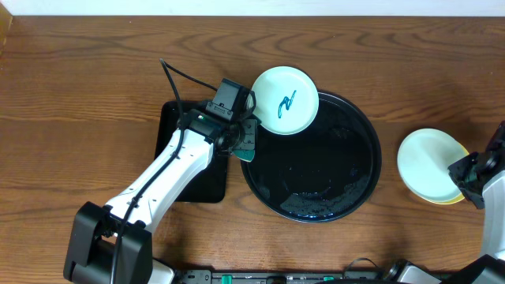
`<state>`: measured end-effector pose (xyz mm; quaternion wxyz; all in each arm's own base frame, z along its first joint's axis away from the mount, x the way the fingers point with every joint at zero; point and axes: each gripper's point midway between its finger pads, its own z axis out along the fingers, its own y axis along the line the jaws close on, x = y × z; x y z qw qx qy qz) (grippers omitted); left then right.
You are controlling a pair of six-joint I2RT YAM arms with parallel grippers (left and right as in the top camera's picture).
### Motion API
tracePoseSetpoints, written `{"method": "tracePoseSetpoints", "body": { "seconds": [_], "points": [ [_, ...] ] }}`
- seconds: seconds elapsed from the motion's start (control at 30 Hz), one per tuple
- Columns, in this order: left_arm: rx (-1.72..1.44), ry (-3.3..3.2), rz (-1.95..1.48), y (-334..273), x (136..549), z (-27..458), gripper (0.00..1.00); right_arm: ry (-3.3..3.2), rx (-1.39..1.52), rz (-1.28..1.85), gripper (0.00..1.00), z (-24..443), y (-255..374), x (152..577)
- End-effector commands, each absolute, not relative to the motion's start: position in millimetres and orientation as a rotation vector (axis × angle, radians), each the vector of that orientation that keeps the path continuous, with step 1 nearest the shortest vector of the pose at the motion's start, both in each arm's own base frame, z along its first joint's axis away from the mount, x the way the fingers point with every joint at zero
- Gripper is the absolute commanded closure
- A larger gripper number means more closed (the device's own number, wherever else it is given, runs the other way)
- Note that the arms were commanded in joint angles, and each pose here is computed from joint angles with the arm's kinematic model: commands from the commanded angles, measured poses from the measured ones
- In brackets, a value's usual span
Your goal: Clean dirty plates on tray and stack at the side
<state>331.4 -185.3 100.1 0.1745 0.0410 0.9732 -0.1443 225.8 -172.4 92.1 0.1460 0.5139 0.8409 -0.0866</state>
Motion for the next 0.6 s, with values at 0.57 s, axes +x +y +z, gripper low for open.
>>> {"method": "tracePoseSetpoints", "body": {
  "seconds": [0.57],
  "points": [
    [0.139, 2.755, -0.399, -184, 331, 98, 0.91, 2.516, 0.725, 0.499, 0.63, 116, -75, 308]
  ]
}}
